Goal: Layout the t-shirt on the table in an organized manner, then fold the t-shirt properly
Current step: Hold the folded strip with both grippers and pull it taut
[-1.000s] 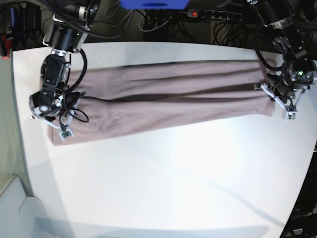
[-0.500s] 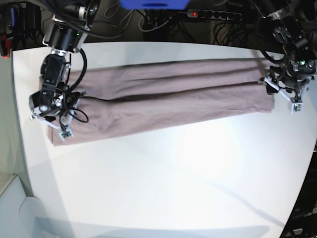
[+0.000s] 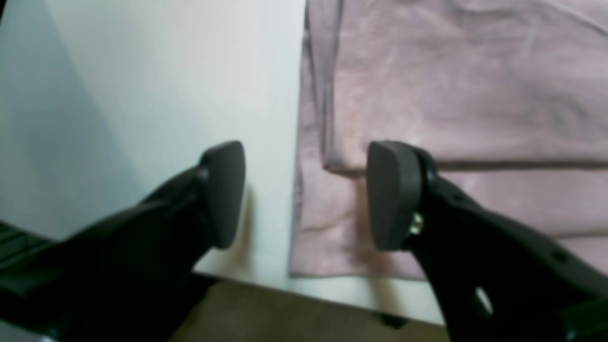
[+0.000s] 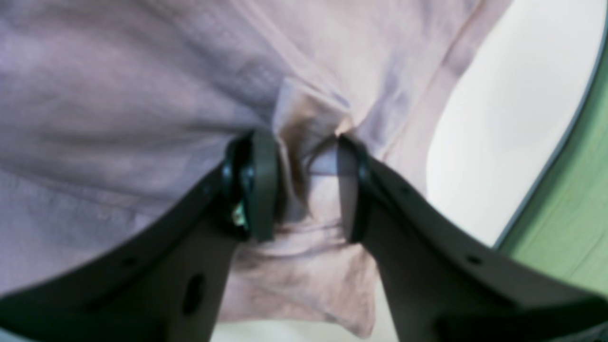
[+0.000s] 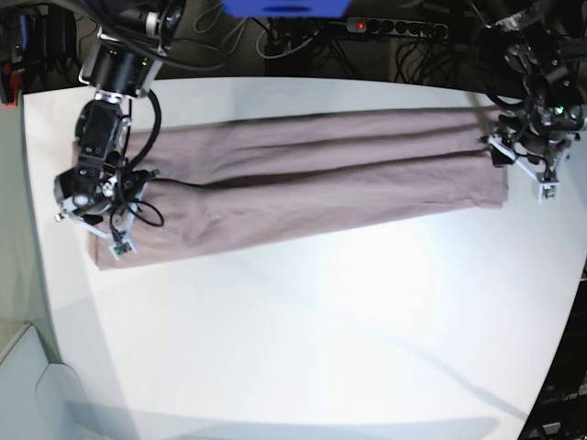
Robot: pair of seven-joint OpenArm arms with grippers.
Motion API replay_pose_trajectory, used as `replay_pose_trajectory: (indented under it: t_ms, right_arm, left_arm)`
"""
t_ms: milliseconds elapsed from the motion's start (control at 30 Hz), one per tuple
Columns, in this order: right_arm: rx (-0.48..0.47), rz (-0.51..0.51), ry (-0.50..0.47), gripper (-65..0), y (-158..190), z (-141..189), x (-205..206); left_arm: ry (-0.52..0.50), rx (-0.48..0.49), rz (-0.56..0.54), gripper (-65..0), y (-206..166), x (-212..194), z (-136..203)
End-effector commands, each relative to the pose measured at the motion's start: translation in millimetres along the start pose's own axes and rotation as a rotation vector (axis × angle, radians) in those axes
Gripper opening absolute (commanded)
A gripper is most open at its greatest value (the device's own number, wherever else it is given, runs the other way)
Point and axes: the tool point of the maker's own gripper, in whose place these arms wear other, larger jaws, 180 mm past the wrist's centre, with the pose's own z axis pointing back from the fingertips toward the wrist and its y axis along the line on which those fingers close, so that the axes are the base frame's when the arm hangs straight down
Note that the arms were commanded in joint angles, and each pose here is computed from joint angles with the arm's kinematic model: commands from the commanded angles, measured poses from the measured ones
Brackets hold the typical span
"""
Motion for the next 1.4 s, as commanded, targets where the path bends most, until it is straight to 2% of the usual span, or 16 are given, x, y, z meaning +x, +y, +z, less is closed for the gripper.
replay_pose_trajectory:
  t_ms: [0,200,500,667,967,1300,1367]
  right_arm:
    - [0.061,0.026,0.157,-41.0,23.8,-12.8,-43.7]
    - [0.062,0.026,0.158,-41.0,24.2,-13.0,-44.0]
    - [0.062,0.026,0.157,-41.0,24.2,-13.0,-43.7]
    - [0.062,0.026,0.157,-41.0,24.2,-13.0,-43.7]
    - [0.061,0.026,0.155,-41.0,23.9,-12.9,-43.0]
    - [0.062,0.025,0.134,-41.0,24.0,-13.5,-39.1]
    - [0.062,0.025,0.134,-41.0,24.0,-13.5,-39.1]
  left_arm:
    - [-0.037,-0.008,0.023,-25.7,4.6,10.1,3.3]
    - [-0.050,-0.073,0.120,-25.6,4.6,5.5,-1.2]
    - [-0.051,-0.071,0.128,-21.7,4.6,7.2,-2.6]
    - [-0.058,-0.069,0.133,-21.7,5.5,8.7,-2.7]
    - [0.027,-0.094,0.179,-21.7,5.8,-15.2,-22.5]
    - [0.036,-0.097,0.176,-22.0,6.6,-17.6,-24.4]
    - [0.038,-0.099,0.176,-24.6,6.1,-18.0,-24.7]
